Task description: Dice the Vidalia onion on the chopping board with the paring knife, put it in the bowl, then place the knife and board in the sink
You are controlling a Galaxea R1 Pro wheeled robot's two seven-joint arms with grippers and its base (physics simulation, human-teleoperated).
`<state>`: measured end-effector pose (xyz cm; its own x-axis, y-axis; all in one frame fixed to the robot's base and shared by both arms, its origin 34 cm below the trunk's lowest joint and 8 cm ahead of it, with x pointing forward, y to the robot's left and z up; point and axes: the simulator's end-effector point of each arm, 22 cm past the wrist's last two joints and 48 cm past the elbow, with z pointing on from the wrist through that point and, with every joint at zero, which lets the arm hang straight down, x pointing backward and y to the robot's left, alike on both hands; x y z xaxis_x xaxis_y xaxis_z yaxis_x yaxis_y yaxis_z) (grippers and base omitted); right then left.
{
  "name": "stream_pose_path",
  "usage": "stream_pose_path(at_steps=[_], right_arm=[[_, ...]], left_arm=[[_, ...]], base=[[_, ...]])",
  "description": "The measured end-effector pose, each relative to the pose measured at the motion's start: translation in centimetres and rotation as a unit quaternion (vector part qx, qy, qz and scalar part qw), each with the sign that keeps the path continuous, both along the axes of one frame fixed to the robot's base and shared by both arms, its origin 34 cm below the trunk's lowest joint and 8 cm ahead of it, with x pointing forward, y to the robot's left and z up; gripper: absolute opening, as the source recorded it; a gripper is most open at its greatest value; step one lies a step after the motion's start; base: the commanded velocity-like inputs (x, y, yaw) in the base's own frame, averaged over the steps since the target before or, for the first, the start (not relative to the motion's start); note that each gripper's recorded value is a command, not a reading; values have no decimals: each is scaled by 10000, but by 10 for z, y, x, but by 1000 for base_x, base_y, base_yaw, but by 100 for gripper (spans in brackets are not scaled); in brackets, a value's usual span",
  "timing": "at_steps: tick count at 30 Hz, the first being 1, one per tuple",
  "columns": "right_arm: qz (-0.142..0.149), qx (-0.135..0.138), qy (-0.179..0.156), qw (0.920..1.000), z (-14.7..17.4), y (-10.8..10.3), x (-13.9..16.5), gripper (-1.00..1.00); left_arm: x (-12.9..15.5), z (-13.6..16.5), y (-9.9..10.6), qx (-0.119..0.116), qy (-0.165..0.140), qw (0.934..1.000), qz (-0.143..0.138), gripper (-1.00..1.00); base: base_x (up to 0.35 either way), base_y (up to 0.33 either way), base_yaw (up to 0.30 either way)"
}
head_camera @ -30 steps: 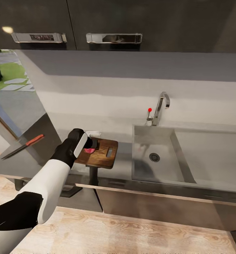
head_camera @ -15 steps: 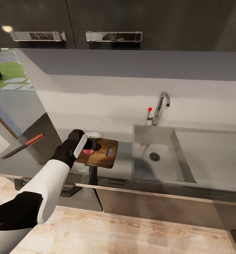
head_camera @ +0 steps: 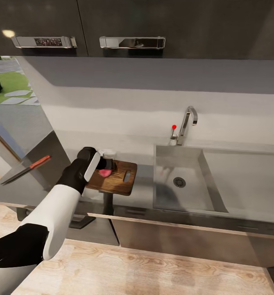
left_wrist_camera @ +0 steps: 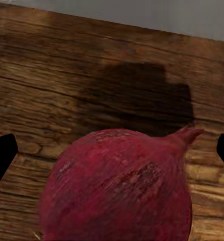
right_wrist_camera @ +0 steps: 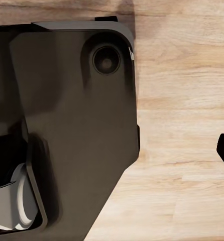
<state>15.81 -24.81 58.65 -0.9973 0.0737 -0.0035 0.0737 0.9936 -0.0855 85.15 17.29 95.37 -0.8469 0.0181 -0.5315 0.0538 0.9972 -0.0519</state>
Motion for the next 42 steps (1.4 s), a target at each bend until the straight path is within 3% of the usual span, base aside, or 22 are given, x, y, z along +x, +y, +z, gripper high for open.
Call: stream_pose_path(at_steps=[7, 11, 36, 42], right_arm=[[3, 1, -1, 10000, 0, 0, 0, 100], [-1, -1, 1, 10000, 0, 0, 0, 100], [0, -12, -10, 10000, 0, -2, 1, 100], [-6, -14, -9, 10000, 0, -2, 1, 100]], left_arm=[[32, 90, 1, -95, -1121, 9937, 5, 100], [38, 116, 4, -115, -1444, 9895, 15, 100], [37, 109, 7, -91, -1359, 9907, 27, 100], [31, 80, 9, -49, -1020, 9948, 37, 100]], base=[[0, 0, 0], [-77, 0, 0], [-325, 0, 0], [-337, 0, 0]])
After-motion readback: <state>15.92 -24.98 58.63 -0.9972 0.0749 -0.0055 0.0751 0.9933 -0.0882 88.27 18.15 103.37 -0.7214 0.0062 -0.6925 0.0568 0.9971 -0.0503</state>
